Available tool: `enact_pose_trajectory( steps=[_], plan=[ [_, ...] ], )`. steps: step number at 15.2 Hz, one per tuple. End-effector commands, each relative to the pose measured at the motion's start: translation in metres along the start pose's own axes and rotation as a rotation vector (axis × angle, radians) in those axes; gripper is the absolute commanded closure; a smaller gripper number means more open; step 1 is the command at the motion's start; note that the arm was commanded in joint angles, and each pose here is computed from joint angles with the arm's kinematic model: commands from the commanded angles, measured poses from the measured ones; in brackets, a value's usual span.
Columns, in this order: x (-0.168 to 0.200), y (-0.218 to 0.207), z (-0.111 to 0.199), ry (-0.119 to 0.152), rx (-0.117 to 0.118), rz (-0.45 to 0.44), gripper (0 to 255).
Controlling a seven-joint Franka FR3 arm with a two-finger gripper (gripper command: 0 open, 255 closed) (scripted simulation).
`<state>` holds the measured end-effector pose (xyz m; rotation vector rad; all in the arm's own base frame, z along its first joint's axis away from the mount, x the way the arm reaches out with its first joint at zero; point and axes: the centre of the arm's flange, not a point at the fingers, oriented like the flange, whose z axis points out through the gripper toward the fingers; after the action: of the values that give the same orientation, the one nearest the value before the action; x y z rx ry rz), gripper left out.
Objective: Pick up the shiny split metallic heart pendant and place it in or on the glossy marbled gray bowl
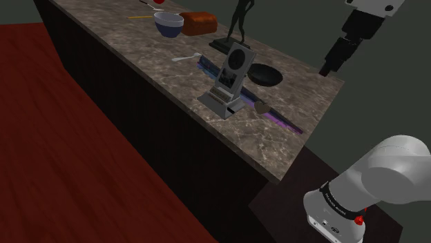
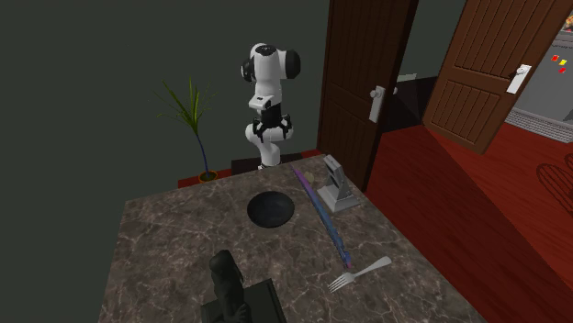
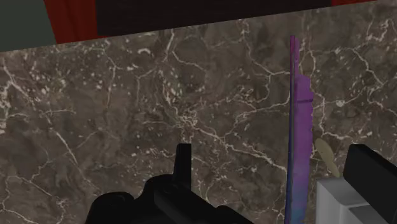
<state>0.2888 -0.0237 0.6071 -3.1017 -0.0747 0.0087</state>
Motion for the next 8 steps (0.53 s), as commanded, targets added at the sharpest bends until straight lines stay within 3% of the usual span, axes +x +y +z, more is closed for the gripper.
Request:
enact_pose_trajectory(
  steps=[1,8],
  plan=[
    [0.0,0.0,0.0,0.0,0.0,0.0,0],
    [-0.009,-0.1,0.053,0.165,-0.123,0.423,0]
  ],
)
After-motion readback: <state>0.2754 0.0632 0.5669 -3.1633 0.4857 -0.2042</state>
